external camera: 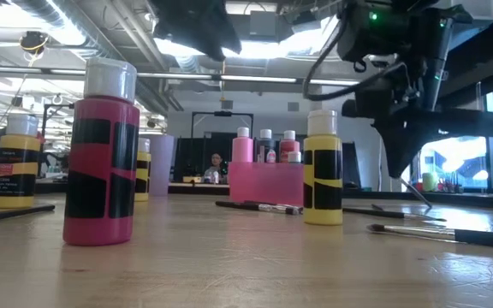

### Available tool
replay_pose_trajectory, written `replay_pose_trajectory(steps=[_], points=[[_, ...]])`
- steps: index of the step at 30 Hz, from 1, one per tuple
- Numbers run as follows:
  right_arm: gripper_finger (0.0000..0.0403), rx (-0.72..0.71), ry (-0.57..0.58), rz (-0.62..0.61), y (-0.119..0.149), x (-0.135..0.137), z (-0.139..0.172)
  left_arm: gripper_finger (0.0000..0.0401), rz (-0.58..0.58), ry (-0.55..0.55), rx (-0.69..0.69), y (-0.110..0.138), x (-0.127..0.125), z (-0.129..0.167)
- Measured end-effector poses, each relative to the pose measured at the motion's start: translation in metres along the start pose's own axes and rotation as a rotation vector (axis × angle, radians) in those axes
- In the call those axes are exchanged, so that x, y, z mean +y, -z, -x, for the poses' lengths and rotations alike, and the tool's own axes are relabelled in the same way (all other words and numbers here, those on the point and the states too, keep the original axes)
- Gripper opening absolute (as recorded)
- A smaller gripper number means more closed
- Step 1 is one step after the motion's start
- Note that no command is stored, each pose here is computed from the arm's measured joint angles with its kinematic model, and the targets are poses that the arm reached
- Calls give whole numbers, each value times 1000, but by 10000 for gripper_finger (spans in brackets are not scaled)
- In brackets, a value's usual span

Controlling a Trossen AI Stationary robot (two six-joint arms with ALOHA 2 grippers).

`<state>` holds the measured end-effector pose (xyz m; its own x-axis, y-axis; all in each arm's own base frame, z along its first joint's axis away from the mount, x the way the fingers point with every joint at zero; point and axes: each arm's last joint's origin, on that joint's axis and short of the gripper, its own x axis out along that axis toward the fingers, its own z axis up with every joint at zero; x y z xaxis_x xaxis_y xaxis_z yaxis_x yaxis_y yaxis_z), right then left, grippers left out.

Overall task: Pick & Place Paint Supplies
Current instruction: Put the black paint brush into the purple cup

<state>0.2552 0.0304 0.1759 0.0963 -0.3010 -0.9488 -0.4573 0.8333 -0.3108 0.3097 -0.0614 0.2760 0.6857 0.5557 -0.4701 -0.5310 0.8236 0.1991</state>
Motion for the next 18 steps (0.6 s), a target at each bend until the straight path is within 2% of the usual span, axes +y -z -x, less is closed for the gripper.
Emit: replay_pose_trajectory(steps=[6,18], points=[[0,-4,5,-13,-4,-3,12,253,-17,-5,6,2,-2,-2],[0,46,114,-27,-10,0,40,253,-35,1,21,6,-8,-7]])
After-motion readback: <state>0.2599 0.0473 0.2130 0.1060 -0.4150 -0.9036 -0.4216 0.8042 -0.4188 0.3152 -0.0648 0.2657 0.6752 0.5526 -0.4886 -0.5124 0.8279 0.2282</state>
